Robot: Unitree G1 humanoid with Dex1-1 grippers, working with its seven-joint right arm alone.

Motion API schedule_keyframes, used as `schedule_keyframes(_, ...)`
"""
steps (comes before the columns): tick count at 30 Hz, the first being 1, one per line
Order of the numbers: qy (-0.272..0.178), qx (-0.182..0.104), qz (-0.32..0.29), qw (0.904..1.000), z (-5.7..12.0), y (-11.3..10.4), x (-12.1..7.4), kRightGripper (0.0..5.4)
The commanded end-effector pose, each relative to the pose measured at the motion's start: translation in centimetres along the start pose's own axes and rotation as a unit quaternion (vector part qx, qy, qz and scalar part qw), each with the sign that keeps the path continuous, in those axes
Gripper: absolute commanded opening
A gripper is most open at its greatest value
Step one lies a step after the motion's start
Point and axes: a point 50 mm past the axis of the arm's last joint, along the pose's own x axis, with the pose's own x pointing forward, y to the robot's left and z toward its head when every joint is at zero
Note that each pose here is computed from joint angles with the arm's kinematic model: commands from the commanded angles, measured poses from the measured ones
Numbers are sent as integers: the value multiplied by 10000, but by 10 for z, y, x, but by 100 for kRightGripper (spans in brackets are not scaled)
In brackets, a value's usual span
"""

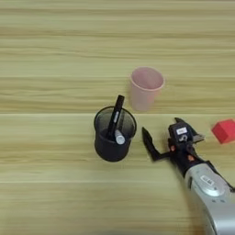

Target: Move the objects on the table

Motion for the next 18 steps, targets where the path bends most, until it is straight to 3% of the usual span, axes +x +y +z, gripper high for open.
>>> schedule_keyframes(1, 386, -14, 32, 9993, -14, -3, 2, 539)
schedule_keyframes(18, 482, 205, 530, 9972, -11, 5, 27, 539)
